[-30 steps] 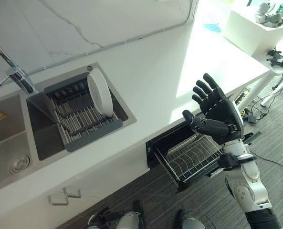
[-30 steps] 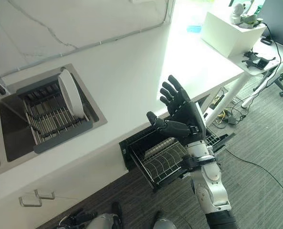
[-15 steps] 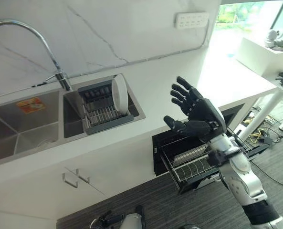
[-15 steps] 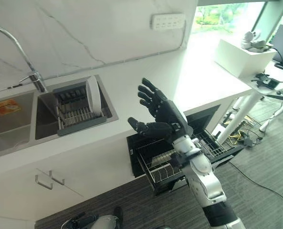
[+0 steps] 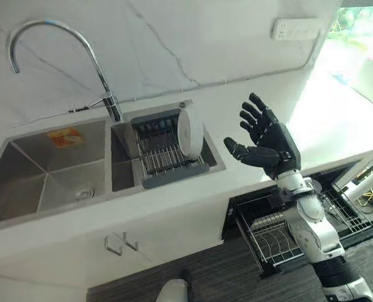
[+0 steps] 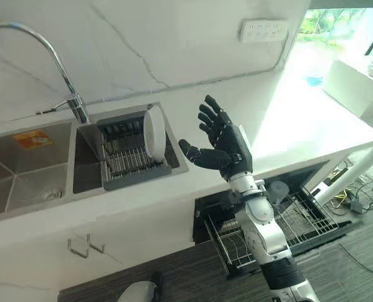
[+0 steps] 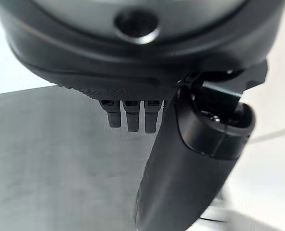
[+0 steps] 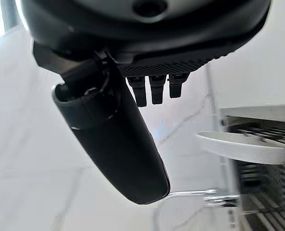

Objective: Place the dishes in the dishwasher.

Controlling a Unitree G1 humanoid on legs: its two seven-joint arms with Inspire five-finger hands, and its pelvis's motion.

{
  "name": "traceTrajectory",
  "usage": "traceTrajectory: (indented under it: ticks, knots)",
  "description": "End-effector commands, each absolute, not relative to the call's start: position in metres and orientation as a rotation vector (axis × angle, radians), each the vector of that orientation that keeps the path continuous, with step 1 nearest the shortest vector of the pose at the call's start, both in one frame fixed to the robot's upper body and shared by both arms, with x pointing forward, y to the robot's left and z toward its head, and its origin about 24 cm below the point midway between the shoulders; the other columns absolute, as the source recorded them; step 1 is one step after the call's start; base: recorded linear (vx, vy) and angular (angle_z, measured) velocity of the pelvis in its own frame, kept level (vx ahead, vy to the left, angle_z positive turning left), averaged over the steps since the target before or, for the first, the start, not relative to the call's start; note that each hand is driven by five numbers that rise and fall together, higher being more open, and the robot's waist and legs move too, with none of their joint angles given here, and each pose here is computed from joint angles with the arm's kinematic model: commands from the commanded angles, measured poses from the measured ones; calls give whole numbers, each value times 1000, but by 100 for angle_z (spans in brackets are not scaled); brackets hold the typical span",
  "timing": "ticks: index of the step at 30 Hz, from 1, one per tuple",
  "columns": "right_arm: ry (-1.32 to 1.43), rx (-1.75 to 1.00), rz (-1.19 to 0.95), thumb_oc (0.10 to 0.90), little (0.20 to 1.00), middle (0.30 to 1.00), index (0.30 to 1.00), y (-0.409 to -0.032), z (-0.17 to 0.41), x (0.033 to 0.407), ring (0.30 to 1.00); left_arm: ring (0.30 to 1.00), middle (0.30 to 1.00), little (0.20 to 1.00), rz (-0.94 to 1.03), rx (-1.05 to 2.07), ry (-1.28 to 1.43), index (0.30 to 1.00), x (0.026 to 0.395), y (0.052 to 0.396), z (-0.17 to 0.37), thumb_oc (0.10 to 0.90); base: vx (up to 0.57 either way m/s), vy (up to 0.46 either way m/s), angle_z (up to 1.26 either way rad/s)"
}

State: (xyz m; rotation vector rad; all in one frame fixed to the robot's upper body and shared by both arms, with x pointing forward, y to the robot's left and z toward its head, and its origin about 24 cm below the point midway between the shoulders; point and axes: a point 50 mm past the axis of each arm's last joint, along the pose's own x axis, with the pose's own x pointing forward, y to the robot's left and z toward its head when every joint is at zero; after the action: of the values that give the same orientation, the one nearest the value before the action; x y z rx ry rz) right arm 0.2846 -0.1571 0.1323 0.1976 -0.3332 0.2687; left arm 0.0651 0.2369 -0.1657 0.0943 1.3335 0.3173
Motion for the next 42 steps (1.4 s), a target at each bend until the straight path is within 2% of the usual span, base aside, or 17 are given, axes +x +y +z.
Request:
traceTrajectory:
  ticks: [1,21,32,42]
  knots:
    - [-696,225,332,800,900,900,900,-157,201,281,900,900,900,900,398,82,1357,900,55,250,-164,800,17,-68,-57]
    - [-647,208,245,800,900,900,900,-173,197,287,900,900,900,900,348,67,1431,900,24,240,-170,800,40,-41,5]
    - [-548,233,285,800,900,900,900,-155,193,309,900,900,900,900,357,92,1465,900,13,246,-170,800,64,0,9]
    - [-502,239,225,800,900,900,900,-148,183,325,900,900,900,900,347,77,1452,900,12,248,-169,800,34,20,15]
